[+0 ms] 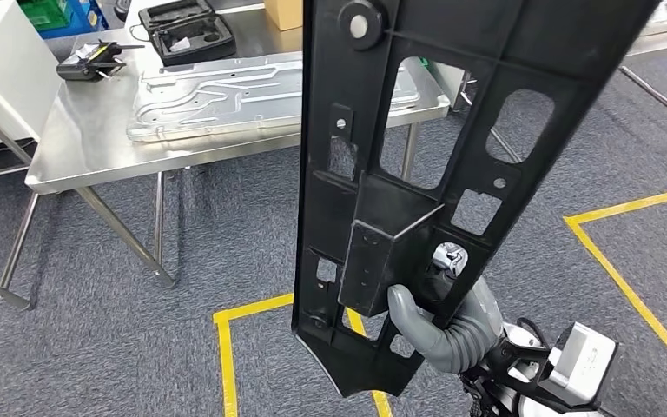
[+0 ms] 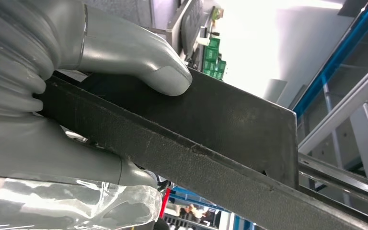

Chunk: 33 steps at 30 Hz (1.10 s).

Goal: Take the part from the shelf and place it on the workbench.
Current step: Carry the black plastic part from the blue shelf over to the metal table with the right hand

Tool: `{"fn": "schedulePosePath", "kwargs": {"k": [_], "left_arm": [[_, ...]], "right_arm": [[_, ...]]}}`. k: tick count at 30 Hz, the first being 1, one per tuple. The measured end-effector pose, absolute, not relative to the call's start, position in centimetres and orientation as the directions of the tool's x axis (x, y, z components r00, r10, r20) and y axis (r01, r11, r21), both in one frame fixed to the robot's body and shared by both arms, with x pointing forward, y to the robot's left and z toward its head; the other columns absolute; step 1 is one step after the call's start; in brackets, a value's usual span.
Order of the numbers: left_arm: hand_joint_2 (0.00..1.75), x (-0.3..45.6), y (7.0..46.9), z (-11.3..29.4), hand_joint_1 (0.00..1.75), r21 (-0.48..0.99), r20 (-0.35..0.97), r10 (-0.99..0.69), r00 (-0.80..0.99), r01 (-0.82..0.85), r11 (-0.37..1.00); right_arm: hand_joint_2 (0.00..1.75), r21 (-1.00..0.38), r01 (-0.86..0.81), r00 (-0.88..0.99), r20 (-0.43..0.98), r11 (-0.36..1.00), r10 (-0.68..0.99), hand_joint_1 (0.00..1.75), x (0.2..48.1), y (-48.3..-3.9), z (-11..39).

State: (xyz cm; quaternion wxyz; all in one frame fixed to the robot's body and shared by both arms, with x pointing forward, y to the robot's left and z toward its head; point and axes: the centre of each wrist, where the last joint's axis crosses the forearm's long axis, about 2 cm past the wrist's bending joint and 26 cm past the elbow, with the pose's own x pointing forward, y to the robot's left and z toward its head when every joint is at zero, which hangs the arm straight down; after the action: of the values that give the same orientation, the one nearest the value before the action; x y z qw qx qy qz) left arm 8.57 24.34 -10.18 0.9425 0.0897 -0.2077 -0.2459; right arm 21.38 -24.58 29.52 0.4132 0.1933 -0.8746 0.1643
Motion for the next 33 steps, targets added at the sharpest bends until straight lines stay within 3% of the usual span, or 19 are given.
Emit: {"fn": "schedulePosePath", "kwargs": {"k": [33], "left_arm": [[1.75, 8.5, 23.9, -10.2, 0.0, 0.26, 0.37, -0.506, 0.779, 0.436, 0.862]], "right_arm": [[1.75, -0.136, -0.453, -0.589, 0.787, 0.881, -0.181, 1.75, 21.4, -24.6, 29.8]]}}
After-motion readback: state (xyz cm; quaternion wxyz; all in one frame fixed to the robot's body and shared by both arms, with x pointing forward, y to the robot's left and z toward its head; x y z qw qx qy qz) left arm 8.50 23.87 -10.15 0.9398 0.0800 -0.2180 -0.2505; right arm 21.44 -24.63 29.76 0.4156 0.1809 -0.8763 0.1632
